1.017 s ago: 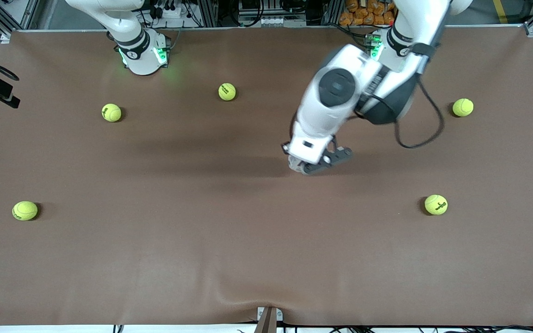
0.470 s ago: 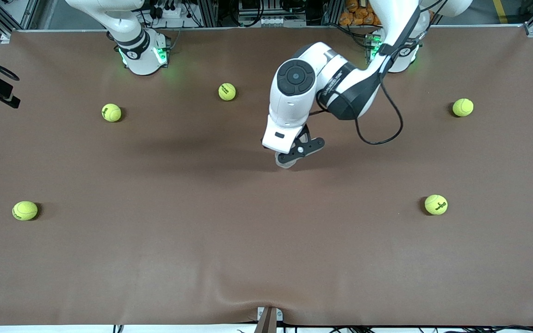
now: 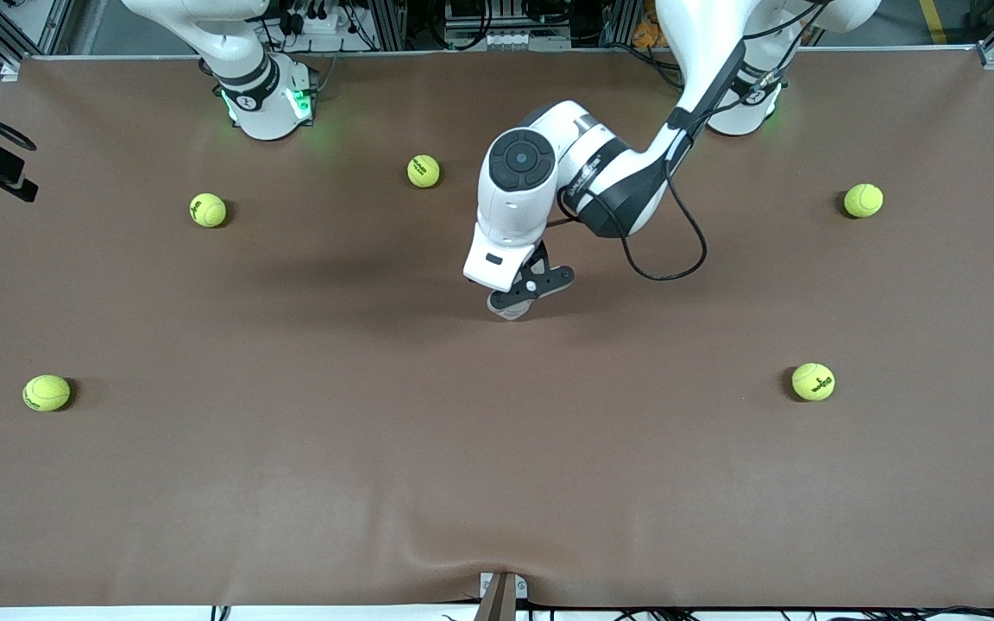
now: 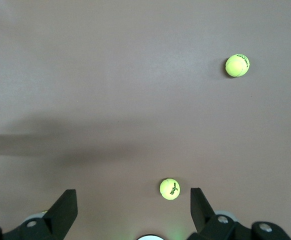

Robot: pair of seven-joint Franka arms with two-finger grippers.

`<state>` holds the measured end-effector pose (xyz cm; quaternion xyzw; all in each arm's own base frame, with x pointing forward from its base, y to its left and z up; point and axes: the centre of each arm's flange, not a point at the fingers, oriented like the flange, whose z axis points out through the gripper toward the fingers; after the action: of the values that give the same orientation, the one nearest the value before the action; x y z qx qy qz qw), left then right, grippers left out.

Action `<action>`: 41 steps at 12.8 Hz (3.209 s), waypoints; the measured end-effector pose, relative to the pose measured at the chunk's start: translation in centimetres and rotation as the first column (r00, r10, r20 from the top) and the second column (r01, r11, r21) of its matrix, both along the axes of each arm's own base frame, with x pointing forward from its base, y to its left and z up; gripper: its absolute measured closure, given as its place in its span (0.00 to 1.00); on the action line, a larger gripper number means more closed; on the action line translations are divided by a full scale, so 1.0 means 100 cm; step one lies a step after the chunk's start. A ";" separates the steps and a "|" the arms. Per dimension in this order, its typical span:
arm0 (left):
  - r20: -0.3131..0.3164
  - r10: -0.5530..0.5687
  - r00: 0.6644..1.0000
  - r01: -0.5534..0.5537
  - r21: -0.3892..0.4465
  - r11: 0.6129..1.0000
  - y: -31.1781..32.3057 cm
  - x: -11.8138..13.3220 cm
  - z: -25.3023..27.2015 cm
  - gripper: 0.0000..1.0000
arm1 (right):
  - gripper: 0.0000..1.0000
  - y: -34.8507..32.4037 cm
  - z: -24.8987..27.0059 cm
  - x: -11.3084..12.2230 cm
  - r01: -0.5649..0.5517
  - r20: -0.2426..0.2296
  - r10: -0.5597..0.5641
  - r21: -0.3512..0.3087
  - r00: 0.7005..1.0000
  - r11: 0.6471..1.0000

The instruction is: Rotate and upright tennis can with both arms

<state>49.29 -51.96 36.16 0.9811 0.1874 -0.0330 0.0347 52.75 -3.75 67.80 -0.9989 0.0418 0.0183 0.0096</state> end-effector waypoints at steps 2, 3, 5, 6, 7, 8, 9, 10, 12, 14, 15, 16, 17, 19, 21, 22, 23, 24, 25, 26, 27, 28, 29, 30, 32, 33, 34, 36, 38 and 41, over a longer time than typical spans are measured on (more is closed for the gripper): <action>-0.004 -0.010 1.000 0.010 0.003 1.000 -0.005 -0.005 -0.005 0.96 | 0.00 0.000 0.000 0.000 0.000 0.000 0.000 0.000 1.000 1.000; -0.005 -0.012 1.000 0.012 0.004 1.000 -0.006 -0.006 -0.006 0.96 | 0.00 0.000 0.000 0.000 0.000 0.000 0.000 0.000 1.000 1.000; -0.005 -0.011 1.000 0.011 0.004 1.000 -0.006 -0.005 -0.007 0.80 | 0.00 0.000 0.000 0.000 0.000 -0.001 0.000 0.000 1.000 1.000; -0.005 -0.010 1.000 0.010 0.005 1.000 -0.006 -0.004 -0.009 0.69 | 0.00 0.000 0.000 0.000 0.000 -0.001 0.000 0.000 1.000 1.000; -0.004 -0.009 1.000 0.009 0.003 1.000 -0.006 -0.004 -0.010 0.58 | 0.00 0.000 0.000 0.000 0.000 -0.001 0.000 0.000 1.000 1.000; -0.003 -0.009 1.000 0.009 0.002 1.000 -0.007 -0.004 -0.010 0.47 | 0.00 0.000 -0.001 0.000 0.000 -0.001 0.000 0.000 1.000 1.000; -0.002 -0.009 1.000 0.009 0.001 1.000 -0.007 -0.003 -0.011 0.36 | 0.00 0.000 -0.001 0.000 0.000 -0.001 0.000 0.000 1.000 1.000; -0.001 -0.009 1.000 0.009 0.001 1.000 -0.007 -0.003 -0.011 0.24 | 0.00 0.000 -0.001 0.000 0.000 -0.002 0.000 0.000 1.000 1.000; 0.006 -0.008 1.000 0.008 -0.006 1.000 -0.008 -0.002 -0.007 0.04 | 0.00 0.000 -0.001 0.000 0.000 -0.002 0.000 0.000 1.000 1.000; 0.032 -0.002 0.999 0.003 -0.031 1.000 -0.008 0.003 0.012 0.00 | 0.00 0.000 -0.001 0.000 0.000 -0.003 0.000 0.000 1.000 1.000; 0.050 0.004 0.999 -0.002 -0.046 0.999 -0.006 0.006 0.027 0.00 | 0.00 0.000 -0.001 0.000 -0.001 -0.003 0.001 0.000 1.000 1.000; 0.069 0.012 0.998 -0.008 -0.060 0.998 -0.002 0.009 0.044 0.00 | 0.00 0.000 -0.001 0.000 -0.001 -0.003 0.001 0.000 1.000 1.000; 0.086 0.023 0.996 -0.017 -0.073 0.997 0.004 0.013 0.060 0.00 | 0.00 0.000 -0.001 0.000 -0.001 -0.003 0.001 0.000 1.000 1.000; 0.118 0.068 0.991 -0.056 -0.098 0.994 0.029 0.031 0.091 0.00 | 0.00 0.000 -0.002 0.000 -0.001 -0.003 0.001 0.000 1.000 1.000; 0.139 0.129 0.982 -0.114 -0.112 0.987 0.067 0.058 0.112 0.00 | 0.00 0.001 -0.002 0.000 -0.001 -0.004 0.001 0.000 1.000 1.000; 0.146 0.143 0.979 -0.127 -0.112 0.986 0.085 0.071 0.116 0.00 | 0.00 0.001 -0.002 0.000 -0.001 -0.004 0.001 0.000 1.000 1.000; 0.153 0.142 0.978 -0.126 -0.108 0.986 0.101 0.083 0.117 0.00 | 0.00 0.001 -0.002 0.000 -0.001 -0.004 0.001 0.000 1.000 1.000; 0.160 0.134 0.978 -0.118 -0.102 0.988 0.118 0.095 0.116 0.00 | 0.00 0.001 -0.002 0.000 -0.001 -0.004 0.001 0.000 1.000 1.000; 0.169 0.123 0.978 -0.108 -0.094 0.990 0.137 0.107 0.115 0.00 | 0.00 0.001 -0.002 0.000 -0.001 -0.004 0.001 0.000 1.000 1.000; 0.180 0.105 0.978 -0.091 -0.084 0.992 0.159 0.121 0.115 0.00 | 0.00 0.001 -0.002 0.000 -0.002 -0.005 0.002 0.000 1.000 1.000; 0.186 0.086 0.979 -0.075 -0.065 0.995 0.183 0.133 0.113 0.00 | 0.00 0.001 -0.002 0.000 -0.002 -0.005 0.002 0.000 1.000 1.000; 0.186 0.075 0.980 -0.069 -0.036 0.997 0.204 0.142 0.111 0.00 | 0.00 0.001 -0.002 0.000 -0.002 -0.005 0.002 0.000 1.000 1.000; 0.185 0.073 0.980 -0.072 -0.015 0.997 0.220 0.149 0.110 0.00 | 0.00 0.001 -0.002 0.000 -0.002 -0.005 0.002 0.000 1.000 1.000; 0.188 0.080 0.979 -0.080 -0.007 0.997 0.230 0.153 0.111 0.00 | 0.00 0.001 -0.002 0.000 -0.001 -0.005 0.001 0.000 1.000 1.000; 0.197 0.105 0.975 -0.107 0.000 0.994 0.251 0.160 0.116 0.00 | 0.00 0.001 -0.002 0.000 -0.001 -0.005 0.001 0.000 1.000 1.000; 0.202 0.106 0.974 -0.109 0.002 0.994 0.267 0.166 0.119 0.00 | 0.00 0.001 -0.002 0.000 -0.001 -0.005 0.001 0.000 1.000 1.000; 0.206 0.080 0.975 -0.082 0.004 0.997 0.287 0.172 0.123 0.00 | 0.00 0.001 -0.002 0.000 -0.001 -0.005 0.001 0.000 1.000 1.000; 0.193 0.030 0.981 -0.035 0.023 0.999 0.327 0.180 0.128 0.00 | 0.00 0.001 -0.003 0.000 -0.001 -0.006 0.001 0.000 1.000 1.000; 0.175 0.001 0.985 -0.008 0.038 0.999 0.359 0.180 0.138 0.00 | 0.00 0.000 -0.003 0.000 -0.001 -0.006 0.001 0.000 1.000 1.000; 0.155 -0.038 0.987 0.032 0.042 0.999 0.385 0.166 0.174 0.00 | 0.00 0.000 -0.003 0.000 -0.001 -0.006 0.001 0.000 1.000 1.000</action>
<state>65.86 -13.42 53.59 0.9843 0.1675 0.0466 0.0293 52.78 -3.71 67.54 -0.9989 0.0413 0.0211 0.0097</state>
